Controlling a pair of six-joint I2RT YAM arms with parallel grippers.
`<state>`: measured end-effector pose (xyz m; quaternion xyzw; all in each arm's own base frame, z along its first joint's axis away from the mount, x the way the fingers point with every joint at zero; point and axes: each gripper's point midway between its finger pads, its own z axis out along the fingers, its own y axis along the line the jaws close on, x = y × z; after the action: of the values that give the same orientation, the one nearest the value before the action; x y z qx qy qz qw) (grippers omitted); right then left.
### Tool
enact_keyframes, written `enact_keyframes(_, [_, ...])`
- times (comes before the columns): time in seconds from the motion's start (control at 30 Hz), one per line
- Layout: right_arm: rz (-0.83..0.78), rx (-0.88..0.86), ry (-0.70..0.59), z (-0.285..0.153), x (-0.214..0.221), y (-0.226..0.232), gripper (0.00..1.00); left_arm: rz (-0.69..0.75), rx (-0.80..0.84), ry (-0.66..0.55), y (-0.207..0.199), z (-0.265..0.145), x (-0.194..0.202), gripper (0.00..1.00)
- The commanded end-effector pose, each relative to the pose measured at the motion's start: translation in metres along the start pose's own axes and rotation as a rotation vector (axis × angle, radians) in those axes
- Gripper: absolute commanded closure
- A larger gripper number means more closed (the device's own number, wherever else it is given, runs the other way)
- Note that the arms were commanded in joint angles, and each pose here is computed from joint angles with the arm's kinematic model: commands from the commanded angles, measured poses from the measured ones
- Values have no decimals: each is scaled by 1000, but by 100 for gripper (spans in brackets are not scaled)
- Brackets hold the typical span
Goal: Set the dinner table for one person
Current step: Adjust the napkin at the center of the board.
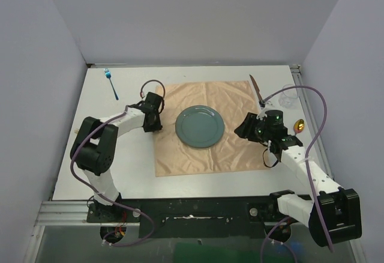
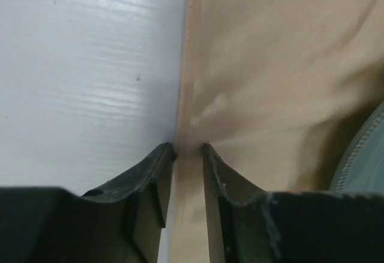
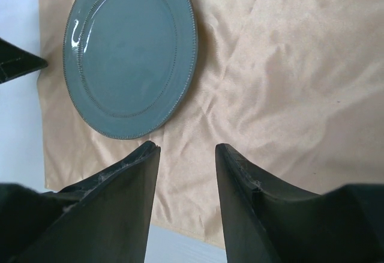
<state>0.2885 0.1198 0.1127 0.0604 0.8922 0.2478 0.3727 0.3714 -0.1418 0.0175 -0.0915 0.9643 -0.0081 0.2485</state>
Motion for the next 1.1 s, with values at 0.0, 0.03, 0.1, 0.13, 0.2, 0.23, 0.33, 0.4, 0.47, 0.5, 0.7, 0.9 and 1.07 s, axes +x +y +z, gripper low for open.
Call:
enact_keyframes(0.0, [-29, 6, -45, -2, -8, 1, 57, -15, -77, 76, 32, -5, 45, 76])
enact_keyframes(0.03, [-28, 4, -46, -2, -8, 1, 57, -15, -100, 75, 39, -5, 49, 76])
enact_keyframes(0.1, [-27, -1, -43, 0, -7, 1, 57, -6, -132, 80, 48, -3, 54, 76])
enact_keyframes(0.13, [-26, 0, -41, 1, -6, 1, 57, 0, -143, 87, 50, -1, 57, 76])
enact_keyframes(0.2, [-25, -3, -42, 1, -7, 1, 57, 12, -162, 99, 53, 3, 61, 76])
enact_keyframes(0.23, [-26, -4, -42, 1, -7, 2, 57, 17, -169, 106, 53, 7, 63, 77])
enact_keyframes(0.33, [-30, 2, -49, -1, -8, 1, 57, 25, -178, 131, 53, 17, 69, 80])
enact_keyframes(0.4, [-32, 6, -49, -2, -9, 1, 57, 30, -178, 141, 52, 24, 72, 81])
enact_keyframes(0.47, [-33, 12, -49, -2, -9, 0, 57, 26, -170, 146, 49, 30, 75, 86])
enact_keyframes(0.5, [-33, 12, -49, -2, -10, 0, 57, 22, -162, 144, 48, 33, 75, 88])
enact_keyframes(0.7, [-35, 15, -54, -3, -13, 1, 57, 15, -146, 167, 45, 43, 80, 100])
enact_keyframes(0.9, [-37, 27, -49, -1, -13, -1, 57, 16, -161, 167, 52, 38, 79, 100])
enact_keyframes(1.07, [-36, 22, -50, 1, -16, 1, 57, 32, -275, 155, 77, 20, 75, 100])
